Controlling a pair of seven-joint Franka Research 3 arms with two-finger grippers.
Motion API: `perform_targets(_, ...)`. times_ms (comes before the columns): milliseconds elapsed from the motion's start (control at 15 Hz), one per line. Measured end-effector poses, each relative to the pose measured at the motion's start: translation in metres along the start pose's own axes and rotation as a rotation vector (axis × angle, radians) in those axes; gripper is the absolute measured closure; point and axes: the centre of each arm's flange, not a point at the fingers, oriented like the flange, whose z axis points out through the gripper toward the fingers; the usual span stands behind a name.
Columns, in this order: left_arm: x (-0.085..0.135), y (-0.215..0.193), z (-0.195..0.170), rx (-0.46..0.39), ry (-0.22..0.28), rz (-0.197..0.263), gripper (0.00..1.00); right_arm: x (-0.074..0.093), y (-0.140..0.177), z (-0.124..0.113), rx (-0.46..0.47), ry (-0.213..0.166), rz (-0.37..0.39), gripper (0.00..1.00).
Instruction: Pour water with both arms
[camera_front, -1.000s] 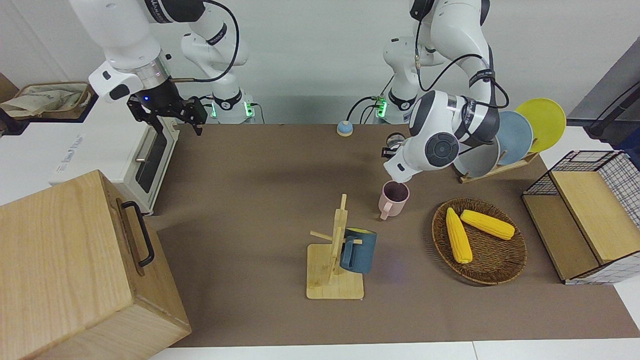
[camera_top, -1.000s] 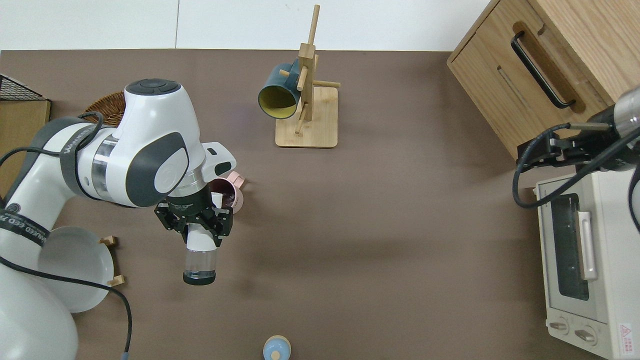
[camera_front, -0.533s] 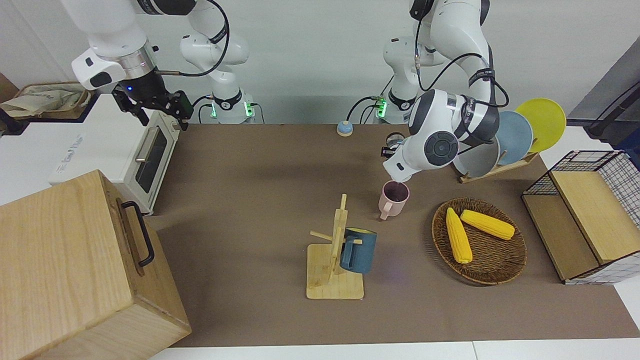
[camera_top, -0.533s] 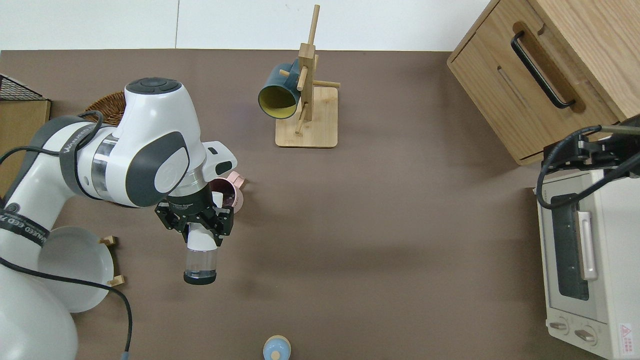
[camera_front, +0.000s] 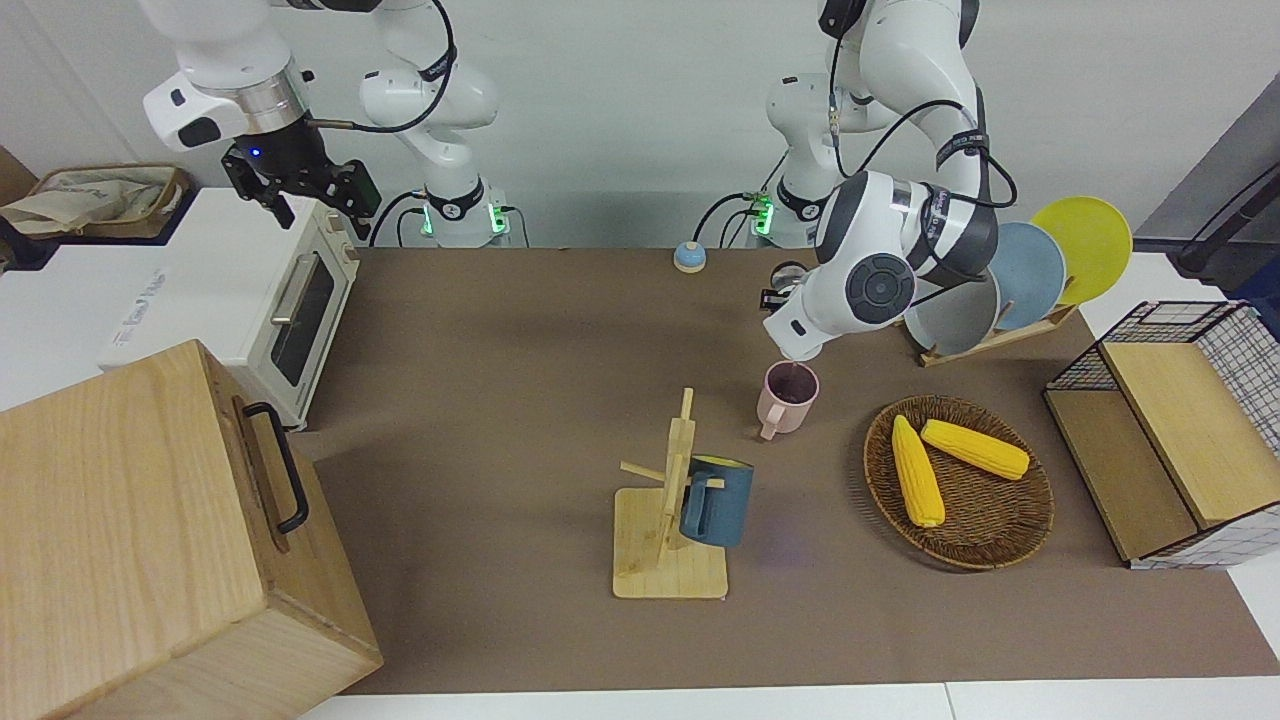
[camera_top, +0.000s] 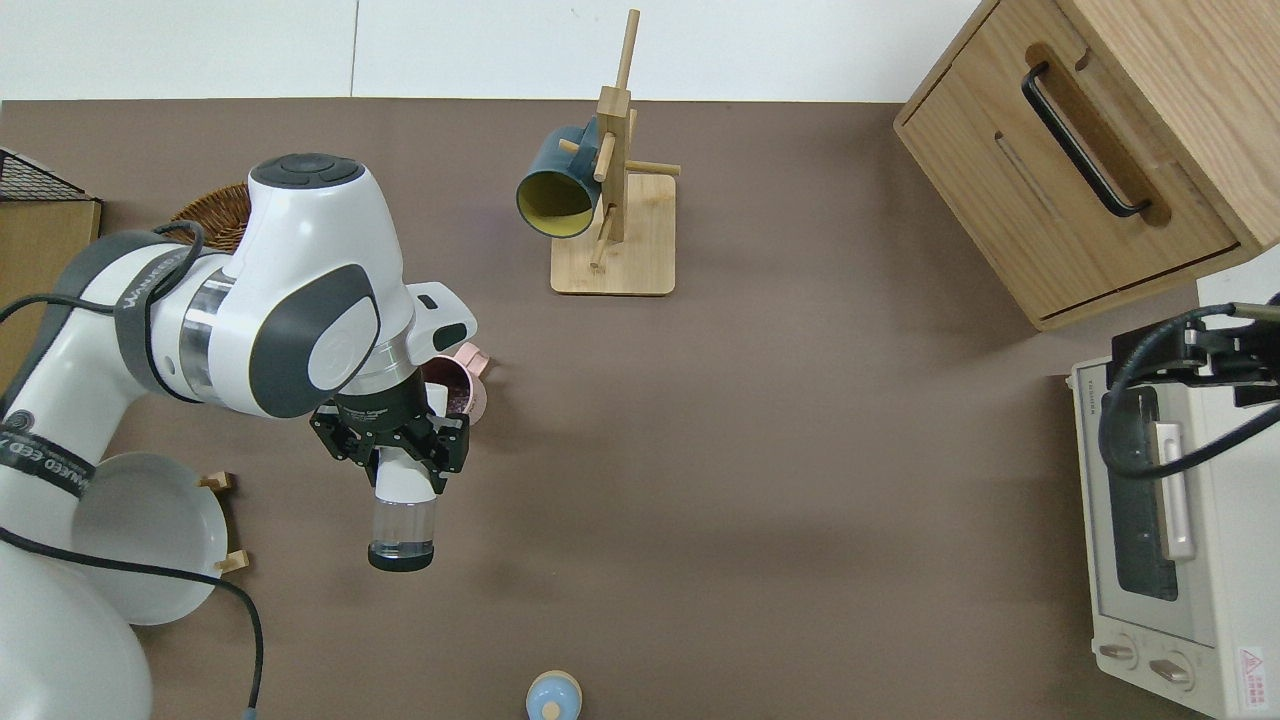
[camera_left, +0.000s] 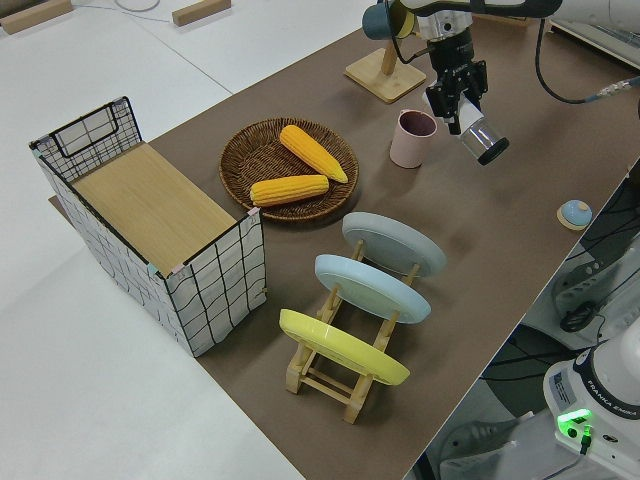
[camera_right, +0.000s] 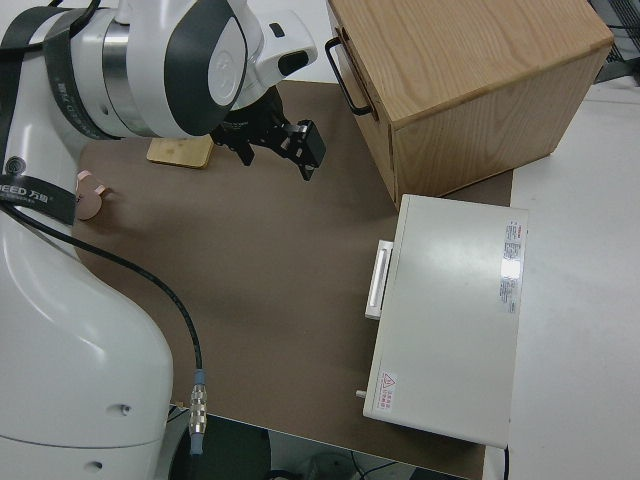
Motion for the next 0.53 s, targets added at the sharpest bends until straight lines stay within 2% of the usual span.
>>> perform_targets(333,-0.009,-0.006,-0.005,0.0,0.019,-0.014,0.37,0.002,0.012,0.003,0.001,-0.003,0.023,0.01)
perform_targets(533,-0.016,-0.009,-0.003,-0.004,0.068,-0.026,0.37,0.002,0.011,0.004,0.001,-0.002,0.022,0.01)
